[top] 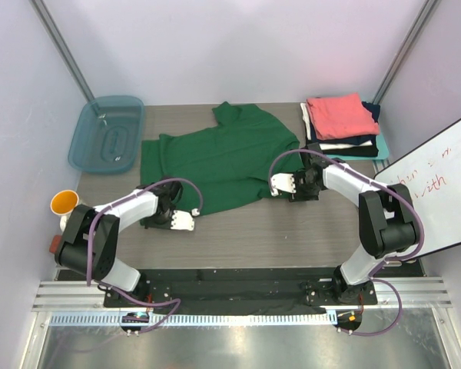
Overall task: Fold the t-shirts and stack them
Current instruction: Fold the flattened tshirt in 1/3 of the way
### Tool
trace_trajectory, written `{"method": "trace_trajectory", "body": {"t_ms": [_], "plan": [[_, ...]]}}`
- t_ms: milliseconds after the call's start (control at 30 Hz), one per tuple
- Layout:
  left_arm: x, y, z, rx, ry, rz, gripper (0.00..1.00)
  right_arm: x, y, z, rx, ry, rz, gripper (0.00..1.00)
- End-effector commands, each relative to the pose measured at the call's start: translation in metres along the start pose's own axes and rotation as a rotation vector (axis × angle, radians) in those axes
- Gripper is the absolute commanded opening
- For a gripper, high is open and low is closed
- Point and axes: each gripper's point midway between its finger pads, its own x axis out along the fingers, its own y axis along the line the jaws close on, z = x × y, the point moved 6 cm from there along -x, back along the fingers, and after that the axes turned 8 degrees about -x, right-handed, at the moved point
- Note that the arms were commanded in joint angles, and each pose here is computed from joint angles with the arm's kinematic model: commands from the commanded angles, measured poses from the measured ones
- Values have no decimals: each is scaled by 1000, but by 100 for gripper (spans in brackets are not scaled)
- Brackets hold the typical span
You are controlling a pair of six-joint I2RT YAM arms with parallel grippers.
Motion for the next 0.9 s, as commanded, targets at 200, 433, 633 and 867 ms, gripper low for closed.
{"method": "trace_trajectory", "body": {"t_ms": [200, 433, 633, 867], "plan": [[5, 4, 5, -10, 0, -38, 0, 10, -4, 2, -14, -12, 3, 57], [2, 3, 4, -8, -2, -42, 0, 24, 6, -5, 8, 34, 45, 24], [1, -6, -3, 28, 23, -56, 0, 20, 7, -11, 12, 64, 36, 8], [9, -28, -18, 115, 71, -72, 0, 3, 21, -26, -39, 108, 71, 6]]}}
